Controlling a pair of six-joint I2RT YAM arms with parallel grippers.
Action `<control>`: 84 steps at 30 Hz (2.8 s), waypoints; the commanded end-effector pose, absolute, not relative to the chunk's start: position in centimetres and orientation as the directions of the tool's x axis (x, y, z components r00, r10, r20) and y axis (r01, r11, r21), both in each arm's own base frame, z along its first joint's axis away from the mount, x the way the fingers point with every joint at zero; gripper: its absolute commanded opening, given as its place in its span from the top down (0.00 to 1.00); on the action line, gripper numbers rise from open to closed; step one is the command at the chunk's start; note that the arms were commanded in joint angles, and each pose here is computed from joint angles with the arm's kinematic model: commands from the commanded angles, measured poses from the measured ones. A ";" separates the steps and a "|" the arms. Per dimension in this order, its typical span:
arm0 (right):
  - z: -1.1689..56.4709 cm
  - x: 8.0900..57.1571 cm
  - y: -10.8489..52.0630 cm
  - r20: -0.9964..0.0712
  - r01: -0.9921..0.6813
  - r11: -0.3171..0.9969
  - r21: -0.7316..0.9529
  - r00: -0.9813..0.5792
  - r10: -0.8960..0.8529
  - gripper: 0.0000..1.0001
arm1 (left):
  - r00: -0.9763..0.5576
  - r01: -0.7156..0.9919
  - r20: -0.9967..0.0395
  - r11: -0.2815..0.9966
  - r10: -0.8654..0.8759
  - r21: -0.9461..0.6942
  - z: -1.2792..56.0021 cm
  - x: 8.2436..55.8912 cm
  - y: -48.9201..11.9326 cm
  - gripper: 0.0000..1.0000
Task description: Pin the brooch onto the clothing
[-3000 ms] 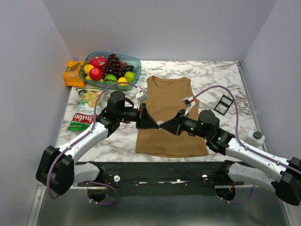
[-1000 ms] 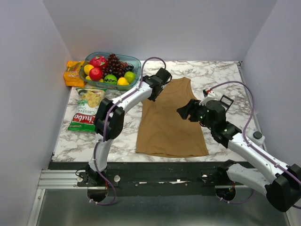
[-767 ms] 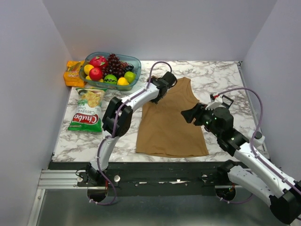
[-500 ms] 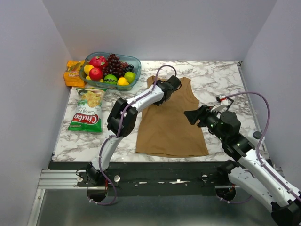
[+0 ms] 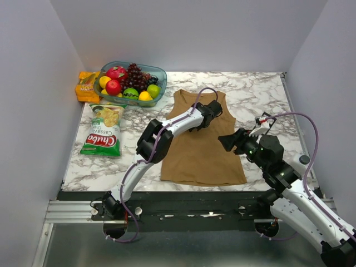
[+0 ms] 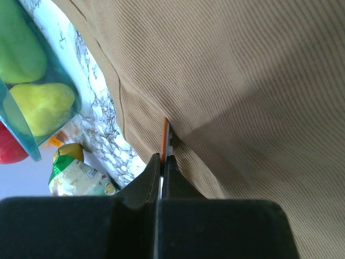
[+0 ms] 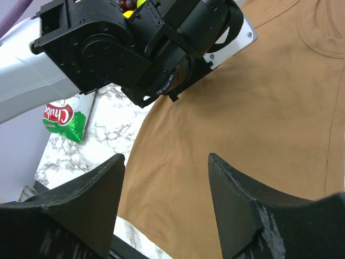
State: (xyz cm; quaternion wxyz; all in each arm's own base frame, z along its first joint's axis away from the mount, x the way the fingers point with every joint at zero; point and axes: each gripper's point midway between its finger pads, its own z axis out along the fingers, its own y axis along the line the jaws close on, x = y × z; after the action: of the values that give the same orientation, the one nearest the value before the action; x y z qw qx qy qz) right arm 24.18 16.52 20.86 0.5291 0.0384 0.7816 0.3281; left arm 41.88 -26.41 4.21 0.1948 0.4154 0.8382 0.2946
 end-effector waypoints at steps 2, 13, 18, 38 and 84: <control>19.7 23.7 16.5 -0.787 -0.278 0.776 0.566 -0.463 0.408 0.29 | -0.580 0.571 -0.044 0.445 0.813 0.690 4.2 42.0 -26.0 1.00; 18.3 23.8 16.6 -0.775 -0.259 0.782 0.567 -0.489 0.400 0.29 | -0.565 0.582 -0.094 0.477 0.820 0.659 4.0 42.0 -28.4 1.00; 17.4 23.5 17.0 -0.761 -0.263 0.774 0.576 -0.519 0.390 0.29 | -0.573 0.578 -0.141 0.521 0.807 0.628 4.7 41.8 -29.0 1.00; 15.1 23.1 17.5 -0.725 -0.242 0.764 0.597 -0.572 0.385 0.28 | -0.557 0.592 -0.381 0.674 0.738 0.442 9.1 40.9 -32.4 1.00; 15.4 21.8 17.4 -0.716 -0.263 0.735 0.625 -0.570 0.404 0.28 | -0.516 0.572 0.008 0.337 0.857 0.748 2.8 41.6 -27.9 1.00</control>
State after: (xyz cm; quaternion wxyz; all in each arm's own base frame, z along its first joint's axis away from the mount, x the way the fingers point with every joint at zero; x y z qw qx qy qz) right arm 22.17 17.50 15.64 0.4665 0.0413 0.8080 0.3576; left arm 41.75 -27.69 3.58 0.2056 0.4422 0.7990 0.3519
